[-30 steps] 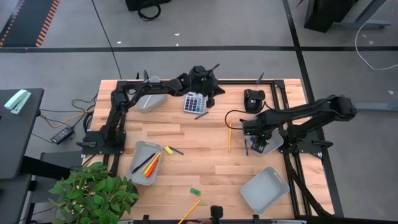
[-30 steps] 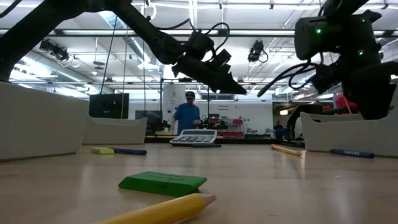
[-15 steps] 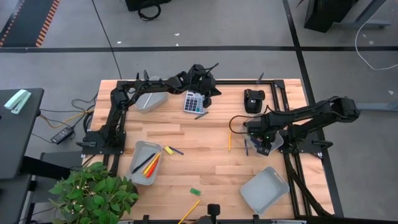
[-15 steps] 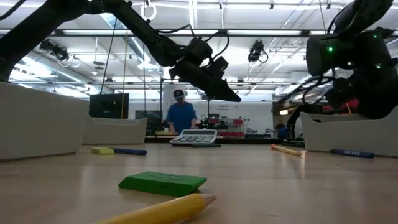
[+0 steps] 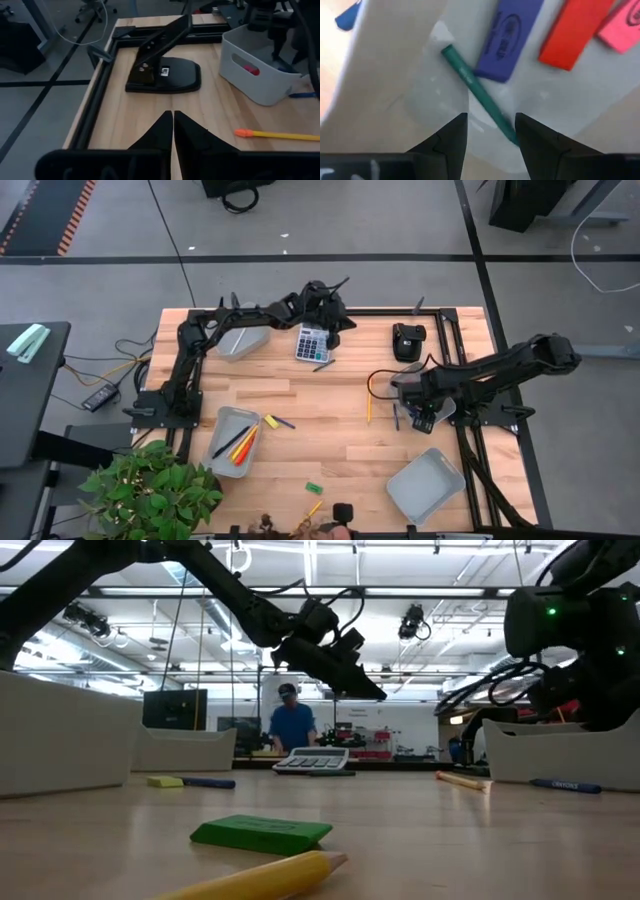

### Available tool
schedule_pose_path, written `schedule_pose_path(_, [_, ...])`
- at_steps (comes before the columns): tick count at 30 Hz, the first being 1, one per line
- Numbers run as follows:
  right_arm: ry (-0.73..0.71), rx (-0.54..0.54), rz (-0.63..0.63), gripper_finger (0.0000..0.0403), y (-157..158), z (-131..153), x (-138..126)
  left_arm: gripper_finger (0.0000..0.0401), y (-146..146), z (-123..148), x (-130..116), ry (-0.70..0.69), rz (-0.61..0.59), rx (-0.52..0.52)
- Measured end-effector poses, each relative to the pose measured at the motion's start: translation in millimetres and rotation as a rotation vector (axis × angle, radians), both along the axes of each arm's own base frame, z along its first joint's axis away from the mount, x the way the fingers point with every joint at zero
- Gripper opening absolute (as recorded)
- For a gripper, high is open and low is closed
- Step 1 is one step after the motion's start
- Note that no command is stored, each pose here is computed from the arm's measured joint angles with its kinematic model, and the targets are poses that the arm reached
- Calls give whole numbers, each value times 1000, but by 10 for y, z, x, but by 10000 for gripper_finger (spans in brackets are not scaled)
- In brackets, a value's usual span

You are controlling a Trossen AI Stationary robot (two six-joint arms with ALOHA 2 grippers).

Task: Sort crayons/erasers/pens/pencils in bins
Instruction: Put the bottom green crayon into the bottom right gray bin

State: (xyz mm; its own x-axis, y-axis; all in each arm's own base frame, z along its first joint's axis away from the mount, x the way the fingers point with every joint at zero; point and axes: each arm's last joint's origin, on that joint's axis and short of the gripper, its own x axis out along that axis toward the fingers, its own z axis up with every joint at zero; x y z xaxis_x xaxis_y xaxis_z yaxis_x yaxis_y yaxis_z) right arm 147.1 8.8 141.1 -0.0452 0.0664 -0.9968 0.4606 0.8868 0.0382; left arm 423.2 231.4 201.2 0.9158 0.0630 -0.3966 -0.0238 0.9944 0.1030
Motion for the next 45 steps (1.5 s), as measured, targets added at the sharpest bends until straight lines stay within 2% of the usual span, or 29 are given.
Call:
schedule_pose_path(4, [-20, -56, -15, 174, 31, -34, -5, 20, 74, 11, -35, -12, 18, 1])
schedule_pose_path(9, [-27, -69, -12, 174, 45, -37, -2, 15, 125, 9, -67, -13, 41, -34])
schedule_pose_path(12, [-32, -72, -12, 169, 44, -38, 2, 19, 113, 10, -65, -21, 11, -63])
schedule_pose_path(16, [-34, -75, -9, 135, 43, -40, 4, 24, 101, 10, -59, -22, 1, -68])
schedule_pose_path(24, [-35, -69, -10, 25, 45, -41, 5, 13, 104, 11, -61, -24, 13, -94])
schedule_pose_path(26, [-35, -68, -22, 13, 45, -41, 5, 13, 105, 14, -60, -28, 19, -107])
schedule_pose_path(31, [-40, -67, -60, 12, 48, -11, 32, 23, 104, 24, -54, -40, 31, -132])
schedule_pose_path(38, [-105, -58, -102, 11, 66, 337, 236, 21, 98, 84, -70, -51, 56, -200])
schedule_pose_path(45, [-32, -78, -150, 11, 98, 941, 278, 15, 17, 162, -59, -60, 4, -213])
